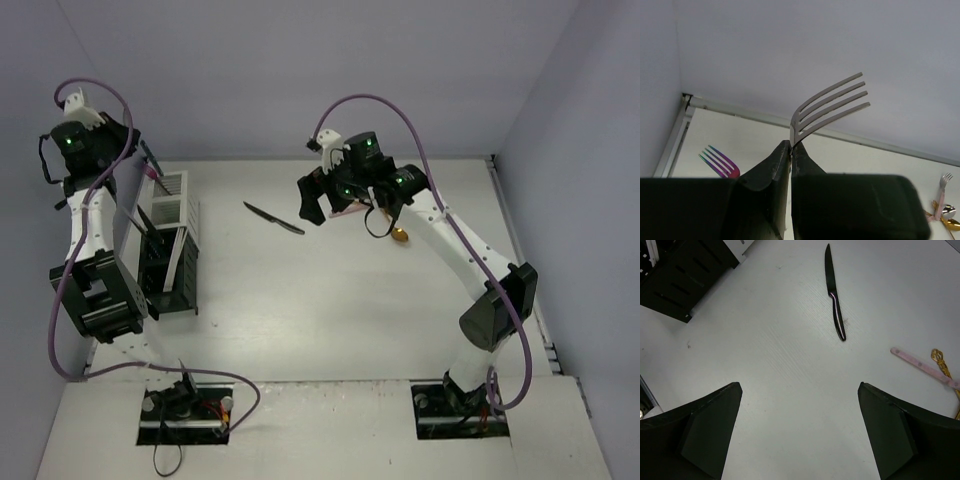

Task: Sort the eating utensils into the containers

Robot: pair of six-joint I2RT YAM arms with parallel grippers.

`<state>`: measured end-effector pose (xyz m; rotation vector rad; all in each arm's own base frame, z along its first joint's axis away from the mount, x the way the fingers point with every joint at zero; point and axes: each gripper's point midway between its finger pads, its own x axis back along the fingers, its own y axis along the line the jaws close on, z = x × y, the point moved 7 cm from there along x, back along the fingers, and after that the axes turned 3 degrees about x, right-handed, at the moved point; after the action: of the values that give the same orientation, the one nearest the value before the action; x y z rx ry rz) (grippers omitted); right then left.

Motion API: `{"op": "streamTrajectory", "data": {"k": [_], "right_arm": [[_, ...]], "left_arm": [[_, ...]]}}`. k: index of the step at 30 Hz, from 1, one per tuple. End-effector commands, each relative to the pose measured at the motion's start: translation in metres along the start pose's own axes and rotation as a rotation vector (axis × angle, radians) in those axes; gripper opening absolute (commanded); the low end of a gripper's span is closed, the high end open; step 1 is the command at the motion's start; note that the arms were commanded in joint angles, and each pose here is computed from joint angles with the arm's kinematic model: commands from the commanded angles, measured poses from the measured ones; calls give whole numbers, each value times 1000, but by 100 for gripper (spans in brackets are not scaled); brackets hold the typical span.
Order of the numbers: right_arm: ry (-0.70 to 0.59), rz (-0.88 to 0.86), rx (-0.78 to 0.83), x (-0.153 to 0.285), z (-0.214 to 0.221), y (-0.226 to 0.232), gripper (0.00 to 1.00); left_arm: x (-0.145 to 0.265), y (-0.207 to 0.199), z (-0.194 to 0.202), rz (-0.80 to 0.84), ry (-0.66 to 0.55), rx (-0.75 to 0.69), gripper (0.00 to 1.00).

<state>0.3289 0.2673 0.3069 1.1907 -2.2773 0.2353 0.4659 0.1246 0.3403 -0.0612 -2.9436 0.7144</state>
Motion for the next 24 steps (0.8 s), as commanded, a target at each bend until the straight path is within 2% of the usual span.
{"op": "streamTrajectory", "data": {"k": [1, 11, 24], "right_arm": [[-72, 2, 31, 15, -12, -5, 100], [-61, -2, 21, 13, -8, -9, 100], [-54, 4, 14, 10, -6, -14, 100]], "left_arm": [[5, -29, -56, 119, -205, -136, 0], [-13, -13, -36, 120, -165, -151, 0], [3, -18, -23, 138, -133, -177, 1]]}}
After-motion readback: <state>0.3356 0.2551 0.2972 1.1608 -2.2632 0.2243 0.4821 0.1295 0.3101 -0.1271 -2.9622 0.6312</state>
